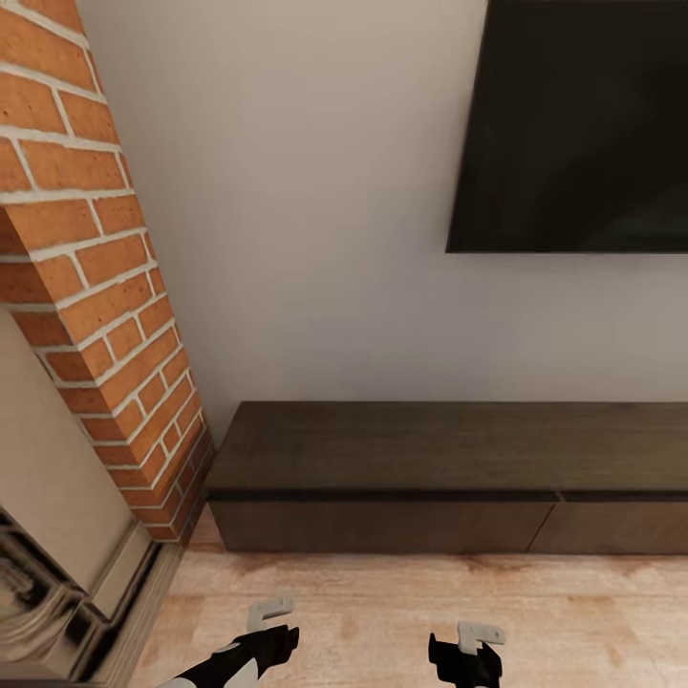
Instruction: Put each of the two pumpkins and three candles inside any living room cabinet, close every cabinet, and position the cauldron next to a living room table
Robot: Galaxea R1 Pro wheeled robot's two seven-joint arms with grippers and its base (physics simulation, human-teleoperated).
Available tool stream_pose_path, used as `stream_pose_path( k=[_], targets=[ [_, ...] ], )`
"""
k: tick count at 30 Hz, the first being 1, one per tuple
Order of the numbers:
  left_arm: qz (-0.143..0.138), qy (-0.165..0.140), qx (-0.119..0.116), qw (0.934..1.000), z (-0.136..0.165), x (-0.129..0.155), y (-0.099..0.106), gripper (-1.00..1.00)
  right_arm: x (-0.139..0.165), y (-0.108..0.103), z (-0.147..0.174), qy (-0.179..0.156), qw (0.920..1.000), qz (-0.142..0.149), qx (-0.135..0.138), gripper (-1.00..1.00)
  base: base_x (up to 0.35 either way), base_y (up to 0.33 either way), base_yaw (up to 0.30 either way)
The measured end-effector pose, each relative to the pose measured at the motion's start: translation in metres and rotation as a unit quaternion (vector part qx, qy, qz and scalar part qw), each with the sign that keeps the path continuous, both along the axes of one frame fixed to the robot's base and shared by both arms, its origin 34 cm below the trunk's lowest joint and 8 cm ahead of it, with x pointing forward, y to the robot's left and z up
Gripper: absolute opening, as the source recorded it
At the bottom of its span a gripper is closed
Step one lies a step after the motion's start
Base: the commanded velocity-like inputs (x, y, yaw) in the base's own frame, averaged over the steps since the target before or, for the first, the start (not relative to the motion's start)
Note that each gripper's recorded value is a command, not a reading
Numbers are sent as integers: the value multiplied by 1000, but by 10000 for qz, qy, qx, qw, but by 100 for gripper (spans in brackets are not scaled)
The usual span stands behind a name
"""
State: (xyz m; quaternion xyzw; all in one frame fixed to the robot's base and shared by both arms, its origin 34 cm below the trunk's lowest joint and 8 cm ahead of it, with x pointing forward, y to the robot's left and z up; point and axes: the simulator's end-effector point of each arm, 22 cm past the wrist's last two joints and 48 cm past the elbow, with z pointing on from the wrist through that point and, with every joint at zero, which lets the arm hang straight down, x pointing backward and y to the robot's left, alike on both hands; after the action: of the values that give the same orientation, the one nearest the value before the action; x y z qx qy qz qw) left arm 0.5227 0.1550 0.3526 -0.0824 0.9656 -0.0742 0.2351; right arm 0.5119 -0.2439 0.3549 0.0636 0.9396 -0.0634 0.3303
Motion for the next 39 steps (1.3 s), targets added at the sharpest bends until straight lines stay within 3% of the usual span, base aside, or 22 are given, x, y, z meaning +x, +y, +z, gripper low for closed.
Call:
stream_pose_path(
  k=[11,25,39],
  targets=[
    [12,14,26,10000,21,2,4,100,3,-1,23,6,10000,-4,-6,100,0,0,0],
    [43,238,84,9997,35,-24,14,100,8,-1,51,9,10000,-2,-5,100,0,0,0],
    [57,256,119,9996,61,-23,19,100,11,-1,78,13,10000,-1,-7,100,0,0,0]
  ],
)
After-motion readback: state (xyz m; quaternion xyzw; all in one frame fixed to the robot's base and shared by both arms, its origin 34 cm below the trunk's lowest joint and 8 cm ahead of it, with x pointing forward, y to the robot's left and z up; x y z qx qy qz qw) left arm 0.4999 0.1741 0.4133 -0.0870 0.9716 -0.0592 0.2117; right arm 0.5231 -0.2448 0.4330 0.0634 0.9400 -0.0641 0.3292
